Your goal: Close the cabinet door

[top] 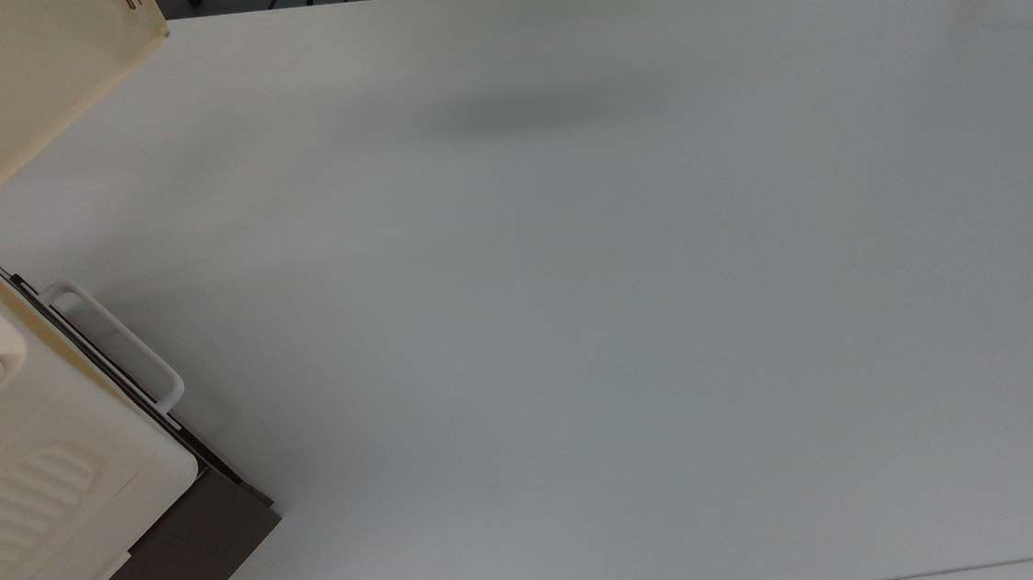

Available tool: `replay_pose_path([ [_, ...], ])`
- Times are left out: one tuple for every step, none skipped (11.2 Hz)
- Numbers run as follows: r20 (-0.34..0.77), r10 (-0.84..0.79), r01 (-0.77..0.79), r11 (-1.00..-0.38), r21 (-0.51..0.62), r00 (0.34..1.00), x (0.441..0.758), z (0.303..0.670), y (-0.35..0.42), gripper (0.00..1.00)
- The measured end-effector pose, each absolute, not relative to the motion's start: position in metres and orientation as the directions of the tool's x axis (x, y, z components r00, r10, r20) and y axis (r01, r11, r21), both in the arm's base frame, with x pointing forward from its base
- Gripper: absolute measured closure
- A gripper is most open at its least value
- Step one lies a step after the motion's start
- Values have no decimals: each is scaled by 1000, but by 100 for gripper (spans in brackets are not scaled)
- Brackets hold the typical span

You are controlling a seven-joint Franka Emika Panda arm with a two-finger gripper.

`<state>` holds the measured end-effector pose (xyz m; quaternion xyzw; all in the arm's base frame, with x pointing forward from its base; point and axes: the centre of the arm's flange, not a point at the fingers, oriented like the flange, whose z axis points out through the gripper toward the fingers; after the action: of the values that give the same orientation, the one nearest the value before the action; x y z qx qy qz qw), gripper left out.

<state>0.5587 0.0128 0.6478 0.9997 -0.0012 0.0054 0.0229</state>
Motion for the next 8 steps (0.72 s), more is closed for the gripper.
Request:
replay_pose_path([
  [11,-2,-2,-999,46,1000,559,648,13,0],
  [11,-2,-2,-999,46,1000,559,648,13,0],
  [11,-2,-2,-999,46,1000,559,648,13,0],
  [11,-2,-2,-999,46,1000,559,648,13,0],
  [11,-2,-2,-999,46,1000,559,648,13,0],
  [11,-2,-3,-999,46,1000,559,648,12,0],
  [11,-2,-3,-999,46,1000,559,648,12,0],
  [11,4,3,-999,46,1000,559,648,12,0],
])
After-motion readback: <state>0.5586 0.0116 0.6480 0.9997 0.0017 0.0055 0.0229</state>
